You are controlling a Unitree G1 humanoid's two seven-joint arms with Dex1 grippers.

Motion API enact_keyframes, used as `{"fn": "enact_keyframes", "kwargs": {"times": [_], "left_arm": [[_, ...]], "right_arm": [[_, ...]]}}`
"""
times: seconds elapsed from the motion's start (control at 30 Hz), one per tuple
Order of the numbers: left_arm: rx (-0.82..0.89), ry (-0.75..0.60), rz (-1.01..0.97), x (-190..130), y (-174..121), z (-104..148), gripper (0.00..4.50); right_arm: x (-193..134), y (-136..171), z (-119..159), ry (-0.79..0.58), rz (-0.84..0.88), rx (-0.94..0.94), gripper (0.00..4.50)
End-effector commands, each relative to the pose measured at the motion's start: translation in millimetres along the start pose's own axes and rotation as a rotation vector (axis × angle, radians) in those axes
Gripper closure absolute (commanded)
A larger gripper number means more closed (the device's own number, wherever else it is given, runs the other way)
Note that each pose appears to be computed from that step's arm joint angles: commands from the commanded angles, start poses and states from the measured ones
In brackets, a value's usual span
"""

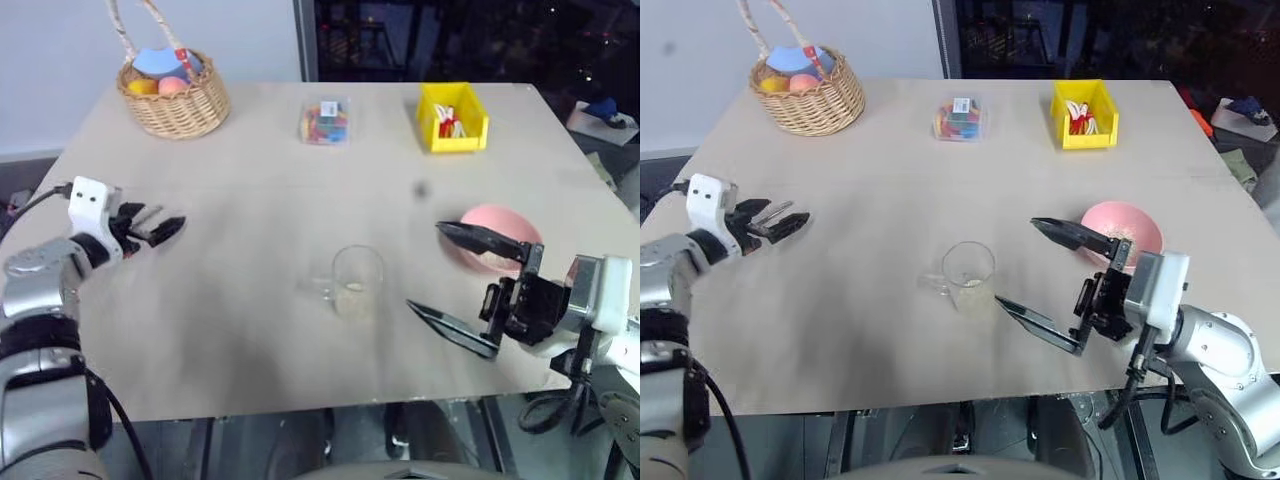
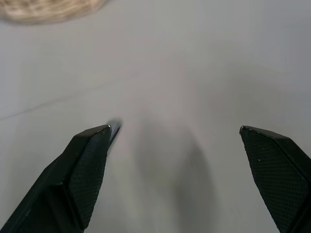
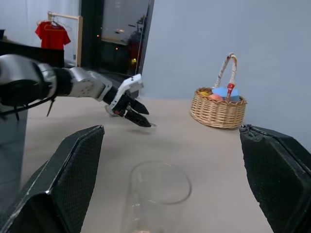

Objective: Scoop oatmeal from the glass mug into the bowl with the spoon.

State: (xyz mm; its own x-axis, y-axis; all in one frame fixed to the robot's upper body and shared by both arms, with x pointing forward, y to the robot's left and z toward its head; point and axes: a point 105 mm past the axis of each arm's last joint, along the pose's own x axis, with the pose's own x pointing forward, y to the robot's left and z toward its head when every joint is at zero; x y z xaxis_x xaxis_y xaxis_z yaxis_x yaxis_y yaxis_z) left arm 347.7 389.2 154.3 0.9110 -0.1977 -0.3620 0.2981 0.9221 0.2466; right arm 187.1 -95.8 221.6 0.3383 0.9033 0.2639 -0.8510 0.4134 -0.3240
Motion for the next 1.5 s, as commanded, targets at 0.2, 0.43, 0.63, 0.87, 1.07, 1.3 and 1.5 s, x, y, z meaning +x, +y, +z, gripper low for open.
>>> {"fn": "enact_keyframes", "kwargs": {"times": [0.2,0.43,0.63,0.87,1.07,1.3,1.5], "left_arm": [[0.116,0.230,0.084,-28,38,2,0.03],[0.055,0.370,0.097,-23,33,-27,0.03],[-0.055,0.335,0.110,-15,26,-37,0.03],[-0.299,0.285,-0.027,-22,6,-55,0.03],[-0.349,0.264,-0.173,-33,-7,-57,0.03],[-0.188,0.305,-0.067,-28,5,-61,0.03],[-0.151,0.305,-0.005,-14,5,-58,0.03]], "right_arm": [[-5,7,-1,-0.002,-0.062,-0.055,0.00],[-11,10,2,0.015,-0.132,-0.053,0.00],[-13,13,9,0.049,-0.156,-0.064,0.00],[-13,11,10,0.074,-0.148,-0.056,0.00],[-10,7,6,0.076,-0.117,-0.041,0.00],[-6,2,2,0.058,-0.091,-0.033,0.00],[-8,5,5,0.049,-0.064,-0.029,0.00]]}}
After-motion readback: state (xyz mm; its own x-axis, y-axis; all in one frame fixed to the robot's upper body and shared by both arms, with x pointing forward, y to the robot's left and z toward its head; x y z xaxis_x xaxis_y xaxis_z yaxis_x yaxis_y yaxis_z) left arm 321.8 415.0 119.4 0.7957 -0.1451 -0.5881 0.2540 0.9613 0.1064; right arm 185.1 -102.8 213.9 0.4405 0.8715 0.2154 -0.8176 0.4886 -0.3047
